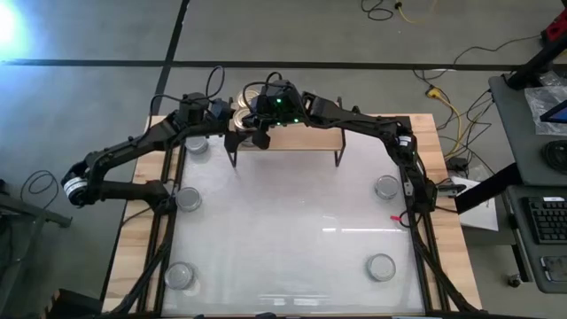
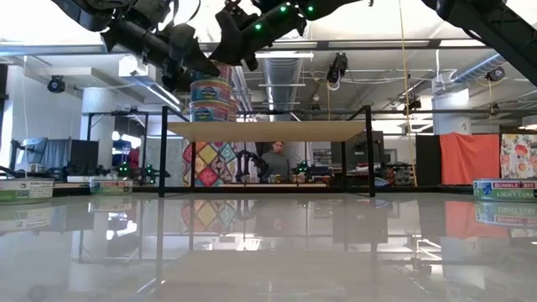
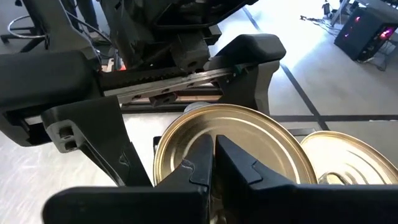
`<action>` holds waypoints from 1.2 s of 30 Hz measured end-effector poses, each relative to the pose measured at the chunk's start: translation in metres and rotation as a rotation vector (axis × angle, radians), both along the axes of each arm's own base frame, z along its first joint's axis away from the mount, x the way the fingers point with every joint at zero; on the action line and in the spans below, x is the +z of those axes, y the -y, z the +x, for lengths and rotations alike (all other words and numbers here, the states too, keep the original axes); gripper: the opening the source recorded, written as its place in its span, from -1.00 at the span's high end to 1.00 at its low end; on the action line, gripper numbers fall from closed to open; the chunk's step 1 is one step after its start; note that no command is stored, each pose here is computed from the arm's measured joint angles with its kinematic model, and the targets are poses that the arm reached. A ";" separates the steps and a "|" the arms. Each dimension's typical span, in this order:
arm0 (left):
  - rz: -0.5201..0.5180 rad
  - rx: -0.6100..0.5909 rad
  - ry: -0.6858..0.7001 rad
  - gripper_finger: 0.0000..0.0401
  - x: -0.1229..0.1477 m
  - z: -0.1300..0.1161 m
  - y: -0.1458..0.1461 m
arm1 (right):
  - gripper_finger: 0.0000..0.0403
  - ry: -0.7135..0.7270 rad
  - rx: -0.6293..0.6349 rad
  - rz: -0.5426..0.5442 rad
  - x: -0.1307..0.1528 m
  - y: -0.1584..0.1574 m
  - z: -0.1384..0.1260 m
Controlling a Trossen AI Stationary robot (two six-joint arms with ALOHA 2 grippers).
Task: Stack canned seafood by type on shelf
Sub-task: Stack the blue-pink tuna can on top of the other blue-pink tuna on the shelf
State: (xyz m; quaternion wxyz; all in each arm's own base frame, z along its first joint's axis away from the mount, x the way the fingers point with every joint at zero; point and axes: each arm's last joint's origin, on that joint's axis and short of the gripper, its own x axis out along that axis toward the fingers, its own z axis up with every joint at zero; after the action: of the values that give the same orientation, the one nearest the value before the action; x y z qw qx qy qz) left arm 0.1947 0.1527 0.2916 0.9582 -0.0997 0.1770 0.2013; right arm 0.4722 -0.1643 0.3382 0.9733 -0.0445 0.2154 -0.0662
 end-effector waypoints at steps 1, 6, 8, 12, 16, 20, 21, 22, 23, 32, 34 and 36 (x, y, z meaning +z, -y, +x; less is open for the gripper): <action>-0.002 0.000 -0.002 -0.99 0.000 0.000 0.000 | 0.94 -0.001 0.000 0.001 0.000 0.000 0.000; -0.020 0.001 -0.023 -1.00 0.005 -0.001 0.001 | 0.94 -0.004 0.000 0.002 0.000 0.000 0.000; -0.028 0.000 -0.032 -1.00 0.006 -0.001 0.001 | 0.94 -0.004 0.000 0.002 0.000 0.000 0.000; -0.034 0.001 -0.036 -1.00 0.007 -0.001 0.001 | 0.94 -0.006 0.000 0.002 -0.001 0.000 0.000; -0.034 0.002 -0.035 -1.00 0.007 -0.001 0.001 | 0.94 -0.006 0.000 0.002 -0.001 0.000 0.000; -0.028 -0.002 -0.035 -1.00 0.007 -0.001 0.001 | 0.94 -0.007 0.000 0.003 -0.001 0.000 0.000; -0.023 -0.004 -0.037 -1.00 0.007 -0.001 0.001 | 0.94 -0.008 0.000 0.003 -0.001 0.000 0.000; -0.022 -0.005 -0.037 -1.00 0.007 -0.001 0.001 | 0.94 -0.008 0.000 0.003 -0.001 0.000 0.000; -0.021 -0.005 -0.037 -1.00 0.007 -0.001 0.001 | 0.94 -0.008 0.000 0.003 -0.001 0.000 0.000; -0.026 0.001 -0.021 -1.00 0.007 0.000 0.001 | 0.94 -0.009 0.000 0.003 -0.001 0.000 0.000; -0.018 -0.002 -0.022 -1.00 0.008 0.000 0.000 | 0.94 -0.010 0.000 0.003 -0.001 0.000 0.000; -0.014 -0.003 -0.022 -1.00 0.008 0.000 0.000 | 0.94 -0.011 0.001 0.001 -0.001 0.000 0.000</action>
State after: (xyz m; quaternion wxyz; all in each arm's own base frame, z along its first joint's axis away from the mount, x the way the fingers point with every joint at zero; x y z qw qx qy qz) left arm 0.1948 0.1524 0.2991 0.9558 -0.1039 0.1893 0.1997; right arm 0.4719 -0.1640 0.3372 0.9722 -0.0447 0.2205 -0.0653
